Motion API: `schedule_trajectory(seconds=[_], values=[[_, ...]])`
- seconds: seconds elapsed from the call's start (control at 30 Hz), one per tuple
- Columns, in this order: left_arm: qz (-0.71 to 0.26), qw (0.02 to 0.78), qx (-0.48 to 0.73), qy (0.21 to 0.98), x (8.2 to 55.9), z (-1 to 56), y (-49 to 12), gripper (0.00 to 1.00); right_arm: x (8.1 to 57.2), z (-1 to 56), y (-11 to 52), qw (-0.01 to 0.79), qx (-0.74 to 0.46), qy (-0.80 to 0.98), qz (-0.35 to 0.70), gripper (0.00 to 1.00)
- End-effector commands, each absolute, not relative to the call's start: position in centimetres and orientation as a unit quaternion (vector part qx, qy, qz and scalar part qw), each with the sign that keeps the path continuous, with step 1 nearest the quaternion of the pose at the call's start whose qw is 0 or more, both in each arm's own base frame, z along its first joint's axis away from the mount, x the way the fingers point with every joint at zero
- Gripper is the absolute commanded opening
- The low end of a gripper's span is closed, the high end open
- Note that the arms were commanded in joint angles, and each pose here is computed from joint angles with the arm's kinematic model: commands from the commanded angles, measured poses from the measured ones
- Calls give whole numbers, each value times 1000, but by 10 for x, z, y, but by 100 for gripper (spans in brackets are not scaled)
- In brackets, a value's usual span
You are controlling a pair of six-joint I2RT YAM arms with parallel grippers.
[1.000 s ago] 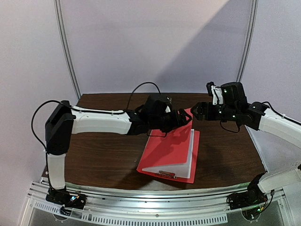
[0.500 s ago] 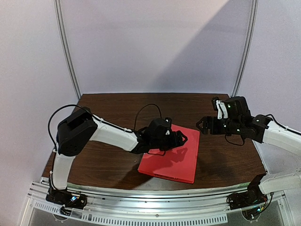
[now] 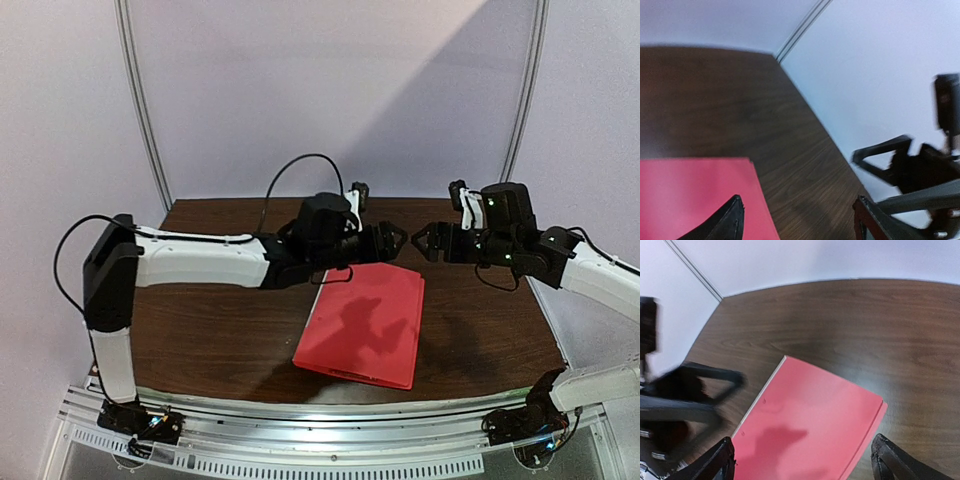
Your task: Put the files into the folder
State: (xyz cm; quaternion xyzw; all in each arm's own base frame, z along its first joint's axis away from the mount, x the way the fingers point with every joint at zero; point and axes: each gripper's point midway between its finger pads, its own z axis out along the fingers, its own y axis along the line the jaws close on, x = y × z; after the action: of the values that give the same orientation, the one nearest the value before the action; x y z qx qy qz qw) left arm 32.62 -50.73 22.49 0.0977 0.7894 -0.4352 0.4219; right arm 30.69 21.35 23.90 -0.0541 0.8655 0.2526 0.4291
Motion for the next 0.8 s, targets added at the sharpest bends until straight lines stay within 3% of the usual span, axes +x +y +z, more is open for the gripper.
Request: schedule_trajectory(seconds=[0.0,0.13,0.3,0.77], values=[[-395,485,116,772,335,283,-476,76,316,267,215,468,-54,842,264,96],[-340,535,125,763,336,315,-439,81,317,287,213,498,-55,823,268,99],[-272,580,128,757,333,331,-380,99,316,298,204,523,-50,811,259,99],[-62,626,12,777,323,293,-175,100,301,227,168,510,-6,836,202,99]])
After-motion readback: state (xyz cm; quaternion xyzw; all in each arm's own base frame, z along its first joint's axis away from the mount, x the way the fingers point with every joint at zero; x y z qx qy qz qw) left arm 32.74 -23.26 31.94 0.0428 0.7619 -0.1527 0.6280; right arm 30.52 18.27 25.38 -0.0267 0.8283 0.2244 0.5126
